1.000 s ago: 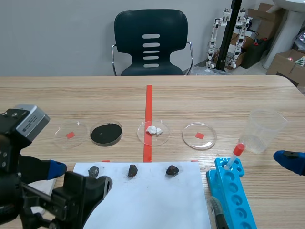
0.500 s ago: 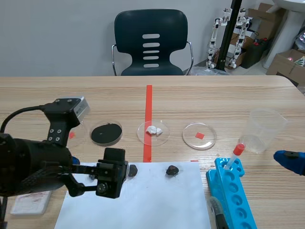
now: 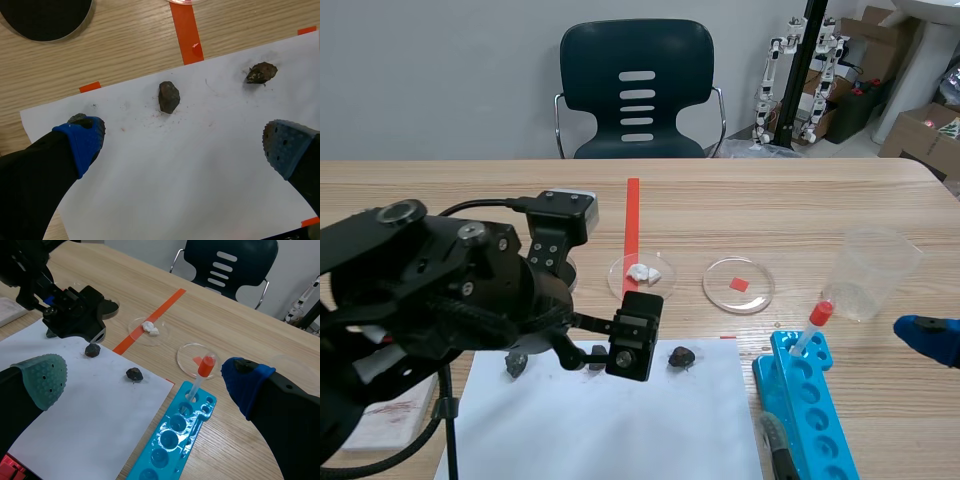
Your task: Pick up the middle mineral with the left hand
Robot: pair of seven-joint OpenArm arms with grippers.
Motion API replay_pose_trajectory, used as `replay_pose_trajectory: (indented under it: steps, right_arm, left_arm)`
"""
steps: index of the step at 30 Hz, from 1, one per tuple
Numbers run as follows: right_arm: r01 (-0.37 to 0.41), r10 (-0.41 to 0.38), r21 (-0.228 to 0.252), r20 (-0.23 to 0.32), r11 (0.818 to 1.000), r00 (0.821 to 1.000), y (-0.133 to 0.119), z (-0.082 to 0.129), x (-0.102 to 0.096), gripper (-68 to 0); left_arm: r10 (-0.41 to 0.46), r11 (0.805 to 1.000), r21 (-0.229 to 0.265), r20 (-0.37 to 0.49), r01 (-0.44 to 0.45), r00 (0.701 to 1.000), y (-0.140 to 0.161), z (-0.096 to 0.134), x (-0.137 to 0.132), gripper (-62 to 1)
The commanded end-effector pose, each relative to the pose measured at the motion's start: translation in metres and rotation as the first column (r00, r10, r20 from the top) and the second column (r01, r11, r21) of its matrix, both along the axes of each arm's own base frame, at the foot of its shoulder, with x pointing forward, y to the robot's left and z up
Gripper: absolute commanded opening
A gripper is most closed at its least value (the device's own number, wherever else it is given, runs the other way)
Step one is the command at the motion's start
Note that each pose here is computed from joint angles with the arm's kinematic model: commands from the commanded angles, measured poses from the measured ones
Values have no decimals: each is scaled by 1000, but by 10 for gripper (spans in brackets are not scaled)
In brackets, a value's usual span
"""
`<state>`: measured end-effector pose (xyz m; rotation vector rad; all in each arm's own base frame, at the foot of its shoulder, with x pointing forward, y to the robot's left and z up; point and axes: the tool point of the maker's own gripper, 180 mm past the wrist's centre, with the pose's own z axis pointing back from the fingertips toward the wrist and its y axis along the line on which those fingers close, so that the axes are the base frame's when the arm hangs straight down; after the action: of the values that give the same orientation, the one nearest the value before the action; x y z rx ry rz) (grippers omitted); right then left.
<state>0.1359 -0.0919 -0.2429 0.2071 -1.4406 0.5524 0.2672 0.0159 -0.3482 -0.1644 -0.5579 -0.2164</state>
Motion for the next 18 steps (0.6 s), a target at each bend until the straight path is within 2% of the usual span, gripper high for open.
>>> replay_pose_trajectory:
  steps: [1,7,18]
  right_arm:
    - [3,-4,10,35,1000,999,0,10,4,-20]
    - [4,-4,10,34,1000,999,0,10,4,-20]
    - [3,-4,10,35,1000,999,0,10,4,-20]
  left_arm:
    - [-7,1000,-18,7,8,1000,-10,4,4,14]
    - [-13,1000,8,-46,14,999,-22,-9,11,14]
    - [58,996,69,-132,-49,990,-23,-36,29,14]
